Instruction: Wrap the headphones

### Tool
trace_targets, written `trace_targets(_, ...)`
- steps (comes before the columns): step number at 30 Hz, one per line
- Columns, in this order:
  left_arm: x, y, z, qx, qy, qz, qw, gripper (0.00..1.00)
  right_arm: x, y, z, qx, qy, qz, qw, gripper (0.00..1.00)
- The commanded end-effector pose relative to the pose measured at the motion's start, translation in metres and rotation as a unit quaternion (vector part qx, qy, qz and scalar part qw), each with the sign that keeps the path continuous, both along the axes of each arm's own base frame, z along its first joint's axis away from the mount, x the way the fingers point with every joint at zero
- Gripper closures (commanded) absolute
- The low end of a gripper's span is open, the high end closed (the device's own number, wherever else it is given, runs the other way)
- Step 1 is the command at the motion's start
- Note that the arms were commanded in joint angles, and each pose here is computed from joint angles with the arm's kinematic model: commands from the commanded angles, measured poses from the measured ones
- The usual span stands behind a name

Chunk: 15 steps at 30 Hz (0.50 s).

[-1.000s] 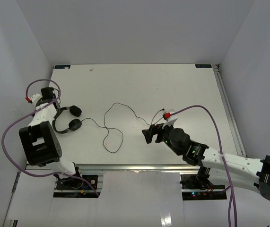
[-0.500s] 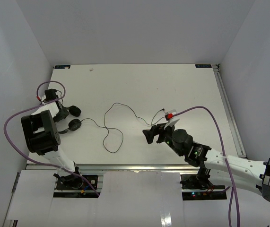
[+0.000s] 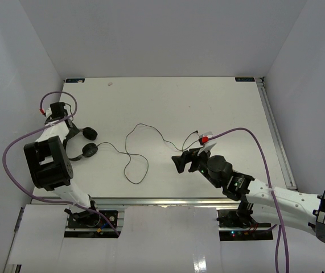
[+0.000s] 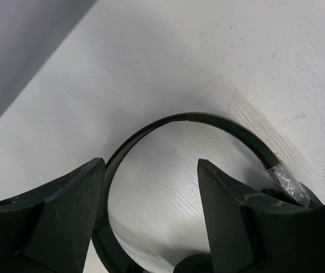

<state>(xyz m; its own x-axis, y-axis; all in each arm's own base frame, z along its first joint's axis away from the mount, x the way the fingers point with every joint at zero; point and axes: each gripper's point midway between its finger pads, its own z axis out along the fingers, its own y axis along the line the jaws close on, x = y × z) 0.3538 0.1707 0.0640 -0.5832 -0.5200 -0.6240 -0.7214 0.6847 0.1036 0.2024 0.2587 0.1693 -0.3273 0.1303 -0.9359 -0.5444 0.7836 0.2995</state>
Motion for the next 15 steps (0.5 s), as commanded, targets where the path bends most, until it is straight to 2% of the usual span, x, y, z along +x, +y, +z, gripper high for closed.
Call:
trace_targets(1, -0.011, 0.010, 0.029, 0.033, -0.033, 0.038, 0.998, 0.21, -0.001, 0.003, 0.014, 0.023, -0.016, 0.006, 1.000, 0.02)
trace_targets(15, -0.029, 0.012, -0.011, 0.004, 0.025, 0.074, 0.997, 0.21, 0.001, 0.000, 0.013, 0.023, -0.018, -0.001, 1.000, 0.02)
